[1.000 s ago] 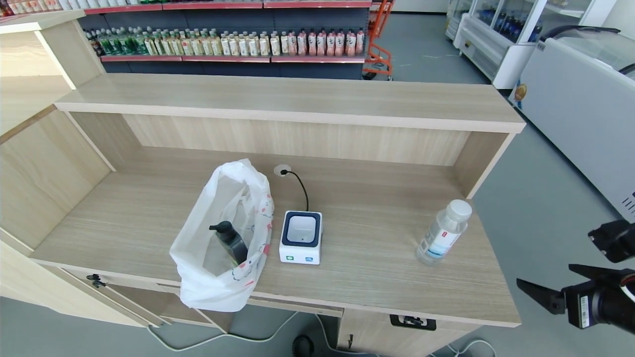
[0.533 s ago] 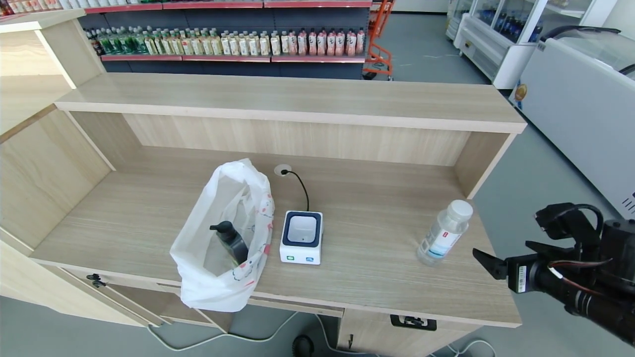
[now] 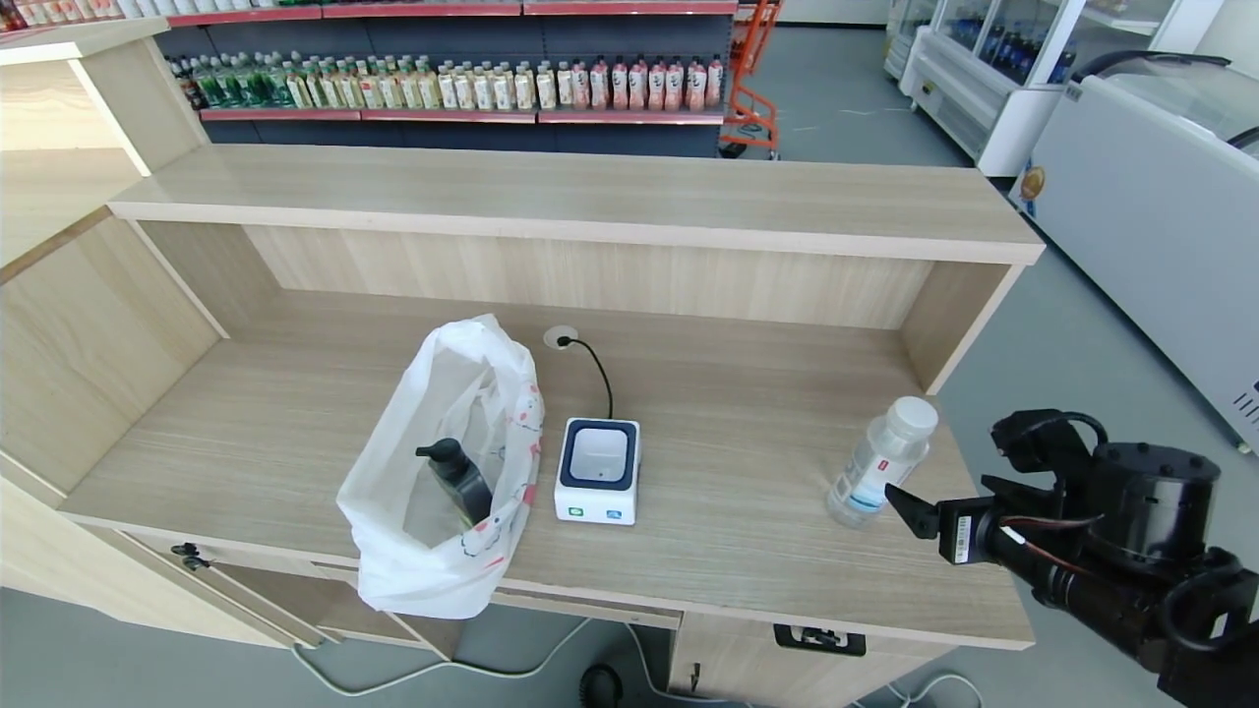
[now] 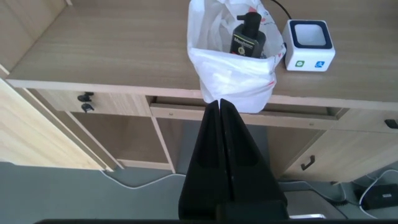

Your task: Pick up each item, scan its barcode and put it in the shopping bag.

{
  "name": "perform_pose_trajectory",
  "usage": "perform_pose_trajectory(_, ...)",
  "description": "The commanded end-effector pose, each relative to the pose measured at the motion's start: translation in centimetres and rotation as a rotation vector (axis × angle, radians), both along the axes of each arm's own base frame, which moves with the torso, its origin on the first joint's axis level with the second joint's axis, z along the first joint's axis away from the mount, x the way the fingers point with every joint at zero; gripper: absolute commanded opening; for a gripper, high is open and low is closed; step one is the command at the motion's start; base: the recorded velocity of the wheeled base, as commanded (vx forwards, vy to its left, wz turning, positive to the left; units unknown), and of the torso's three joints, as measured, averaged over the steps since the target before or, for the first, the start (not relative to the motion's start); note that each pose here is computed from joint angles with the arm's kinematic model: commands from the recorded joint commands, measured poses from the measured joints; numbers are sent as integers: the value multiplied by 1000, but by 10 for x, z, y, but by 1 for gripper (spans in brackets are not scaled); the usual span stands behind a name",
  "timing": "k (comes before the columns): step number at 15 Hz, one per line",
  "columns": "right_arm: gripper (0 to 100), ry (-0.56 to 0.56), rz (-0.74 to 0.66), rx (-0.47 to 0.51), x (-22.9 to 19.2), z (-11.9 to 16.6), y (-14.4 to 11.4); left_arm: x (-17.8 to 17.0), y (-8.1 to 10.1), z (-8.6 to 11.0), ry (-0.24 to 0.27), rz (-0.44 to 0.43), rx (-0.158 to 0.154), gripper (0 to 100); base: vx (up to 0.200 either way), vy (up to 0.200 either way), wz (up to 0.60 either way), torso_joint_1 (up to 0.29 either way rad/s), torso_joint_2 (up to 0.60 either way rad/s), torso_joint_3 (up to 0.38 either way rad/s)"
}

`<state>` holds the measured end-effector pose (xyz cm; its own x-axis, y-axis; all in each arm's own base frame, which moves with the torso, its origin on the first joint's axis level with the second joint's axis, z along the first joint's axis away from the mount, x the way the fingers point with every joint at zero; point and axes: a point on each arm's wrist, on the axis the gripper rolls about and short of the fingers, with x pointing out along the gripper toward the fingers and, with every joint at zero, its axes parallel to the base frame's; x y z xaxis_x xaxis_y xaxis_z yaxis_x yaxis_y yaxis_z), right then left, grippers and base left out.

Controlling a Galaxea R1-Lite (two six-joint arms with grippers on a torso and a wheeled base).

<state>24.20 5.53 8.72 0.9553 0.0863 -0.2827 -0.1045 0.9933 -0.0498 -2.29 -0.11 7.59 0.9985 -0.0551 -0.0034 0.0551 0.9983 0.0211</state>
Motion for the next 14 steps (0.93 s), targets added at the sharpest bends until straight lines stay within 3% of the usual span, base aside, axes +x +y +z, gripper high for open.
perform_pose_trajectory(1, 100, 33, 3, -7, 12, -18, 4, 0, 0, 0, 0, 0, 0, 0, 0, 0, 0, 0, 0, 0)
perform_pose_trajectory(14, 100, -63, 61, 7, 42, -23, 27, 0, 0, 0, 0, 0, 0, 0, 0, 0, 0, 0, 0, 0)
